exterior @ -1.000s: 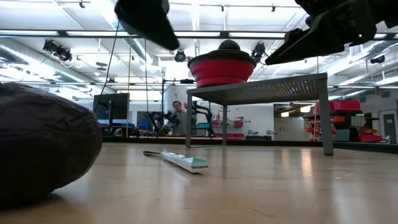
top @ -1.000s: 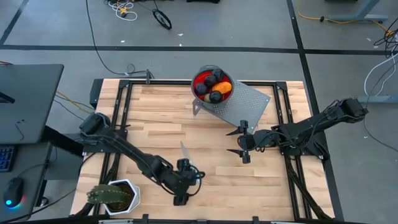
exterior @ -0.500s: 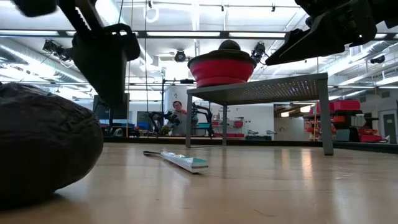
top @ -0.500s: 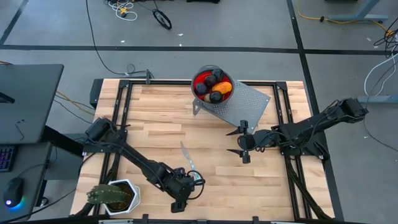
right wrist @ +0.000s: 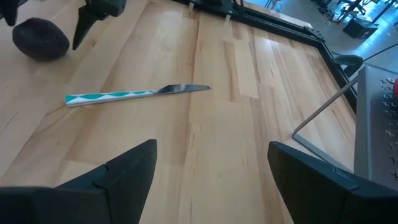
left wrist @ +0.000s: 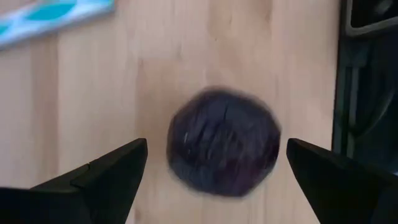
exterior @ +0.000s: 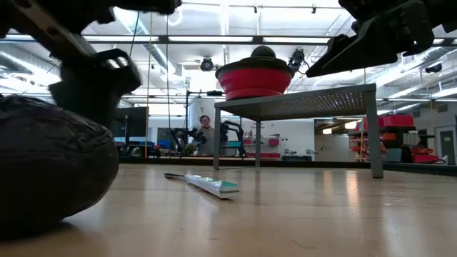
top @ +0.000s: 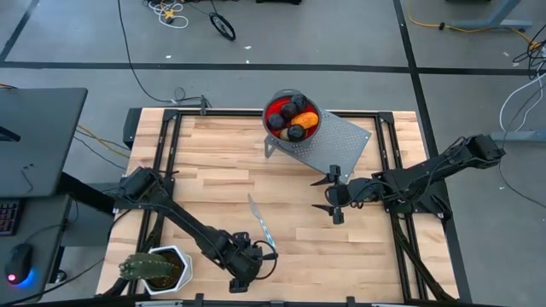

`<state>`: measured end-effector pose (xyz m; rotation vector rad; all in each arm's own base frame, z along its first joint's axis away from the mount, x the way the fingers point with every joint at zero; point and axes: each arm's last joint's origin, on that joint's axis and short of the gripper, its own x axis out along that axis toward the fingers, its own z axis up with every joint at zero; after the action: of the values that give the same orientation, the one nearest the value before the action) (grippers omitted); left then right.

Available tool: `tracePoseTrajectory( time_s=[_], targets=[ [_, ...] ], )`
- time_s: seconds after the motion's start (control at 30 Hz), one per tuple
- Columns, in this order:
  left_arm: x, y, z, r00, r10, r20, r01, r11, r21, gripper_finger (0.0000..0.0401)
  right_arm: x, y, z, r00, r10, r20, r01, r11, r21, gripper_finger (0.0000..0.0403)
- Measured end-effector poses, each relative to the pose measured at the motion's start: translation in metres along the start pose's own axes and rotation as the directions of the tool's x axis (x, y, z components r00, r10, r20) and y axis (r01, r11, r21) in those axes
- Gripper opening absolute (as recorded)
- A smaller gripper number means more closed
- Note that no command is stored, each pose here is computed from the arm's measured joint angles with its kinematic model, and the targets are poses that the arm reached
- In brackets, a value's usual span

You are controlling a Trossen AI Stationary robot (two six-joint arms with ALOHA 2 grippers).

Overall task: Pick & Place Fruit
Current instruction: Put the mangosteen into the red strainer bowl

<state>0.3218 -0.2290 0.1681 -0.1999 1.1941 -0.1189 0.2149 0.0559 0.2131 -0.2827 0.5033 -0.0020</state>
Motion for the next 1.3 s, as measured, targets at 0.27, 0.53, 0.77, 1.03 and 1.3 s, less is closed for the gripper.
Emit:
tracePoseTrajectory(
  time_s=[0.27, 0.53, 0.77, 1.03, 1.3],
  targets=[
    [0.015, 0.000, -0.006, 0.999, 0.046, -0.017, -0.045, 0.997, 0.061, 0.0396, 0.000, 0.000, 0.000, 1.000, 0.000, -0.001, 0.000, 1.000, 0.002, 0.0318],
    [0.019, 0.000, -0.008, 0.998, 0.055, -0.039, -0.052, 0.996, 0.077, 0.0394, 0.000, 0.000, 0.000, 1.000, 0.000, 0.000, 0.000, 1.000, 0.002, 0.0318],
    [0.019, 0.002, -0.008, 0.997, 0.068, -0.045, -0.064, 0.994, 0.087, 0.0367, 0.000, 0.000, 0.000, 1.000, 0.000, 0.000, 0.000, 1.000, 0.002, 0.0318],
    [0.019, 0.006, -0.005, 0.995, 0.095, -0.023, -0.095, 0.995, 0.029, 0.0360, 0.000, 0.000, 0.000, 1.000, 0.000, 0.000, 0.000, 1.000, 0.002, 0.0318],
    [0.019, 0.007, -0.004, 0.995, 0.100, -0.021, -0.100, 0.995, 0.023, 0.0354, 0.000, 0.000, 0.000, 1.000, 0.000, 0.000, 0.000, 1.000, 0.002, 0.0318]
  ],
)
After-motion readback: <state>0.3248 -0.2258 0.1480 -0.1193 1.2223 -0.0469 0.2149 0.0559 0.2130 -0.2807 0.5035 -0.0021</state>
